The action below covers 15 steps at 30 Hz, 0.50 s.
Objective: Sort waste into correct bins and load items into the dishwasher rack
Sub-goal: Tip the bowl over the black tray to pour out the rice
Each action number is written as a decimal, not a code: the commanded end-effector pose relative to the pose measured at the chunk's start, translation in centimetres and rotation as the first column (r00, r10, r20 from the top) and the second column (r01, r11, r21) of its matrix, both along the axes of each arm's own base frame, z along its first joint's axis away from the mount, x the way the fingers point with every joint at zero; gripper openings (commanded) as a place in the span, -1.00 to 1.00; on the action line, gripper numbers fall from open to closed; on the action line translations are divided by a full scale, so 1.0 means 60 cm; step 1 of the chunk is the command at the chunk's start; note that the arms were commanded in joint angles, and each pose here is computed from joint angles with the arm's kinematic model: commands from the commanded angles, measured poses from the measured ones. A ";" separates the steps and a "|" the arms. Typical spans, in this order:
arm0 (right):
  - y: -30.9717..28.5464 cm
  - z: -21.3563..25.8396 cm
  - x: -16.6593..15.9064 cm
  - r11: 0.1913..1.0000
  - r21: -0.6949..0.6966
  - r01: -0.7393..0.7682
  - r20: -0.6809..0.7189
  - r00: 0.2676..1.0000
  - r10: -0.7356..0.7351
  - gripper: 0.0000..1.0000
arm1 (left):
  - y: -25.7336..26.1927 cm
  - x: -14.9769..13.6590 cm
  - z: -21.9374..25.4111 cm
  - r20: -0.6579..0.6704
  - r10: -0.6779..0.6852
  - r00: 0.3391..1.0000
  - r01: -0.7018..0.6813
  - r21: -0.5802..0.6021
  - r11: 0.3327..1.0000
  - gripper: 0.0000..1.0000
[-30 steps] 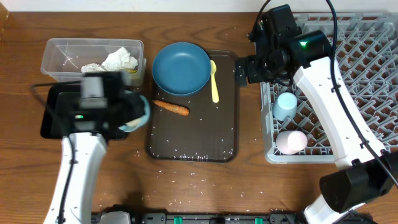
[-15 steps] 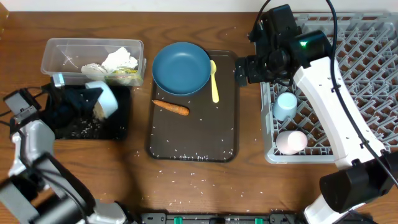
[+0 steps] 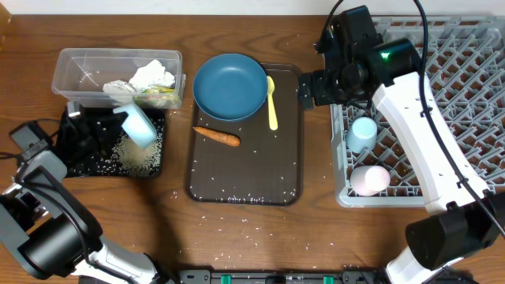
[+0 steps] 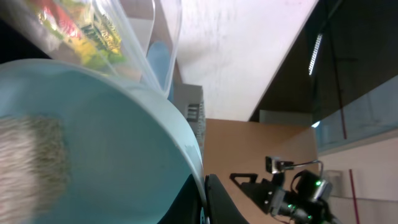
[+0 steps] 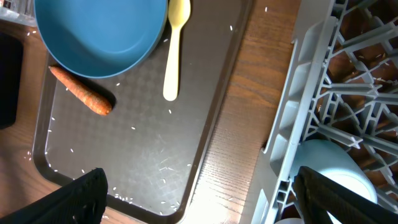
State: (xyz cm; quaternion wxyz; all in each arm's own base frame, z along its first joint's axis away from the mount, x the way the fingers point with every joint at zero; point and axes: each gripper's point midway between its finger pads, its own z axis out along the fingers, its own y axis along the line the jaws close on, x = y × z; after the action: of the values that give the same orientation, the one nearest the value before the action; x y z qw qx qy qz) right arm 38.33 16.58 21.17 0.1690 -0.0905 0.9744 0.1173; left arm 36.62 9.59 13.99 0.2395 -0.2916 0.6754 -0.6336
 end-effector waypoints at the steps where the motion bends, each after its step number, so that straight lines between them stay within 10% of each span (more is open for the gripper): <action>1: -0.008 0.010 0.004 1.000 0.000 0.012 0.019 1.000 -0.012 0.89 | 0.016 0.003 0.027 -0.045 0.009 0.999 -0.013 -0.095 0.995 -0.88; 15: -0.009 0.010 0.003 1.000 -0.001 0.012 0.016 1.000 -0.012 0.89 | 0.050 0.034 0.096 -0.012 0.035 0.999 -0.036 -0.094 0.995 -0.88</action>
State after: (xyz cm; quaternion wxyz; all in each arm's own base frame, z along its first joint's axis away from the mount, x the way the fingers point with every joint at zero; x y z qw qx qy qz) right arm 38.31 16.59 21.16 0.1687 -0.0907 0.9745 0.1172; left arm 39.00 12.65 18.03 0.2571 -0.3040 0.6529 -0.6444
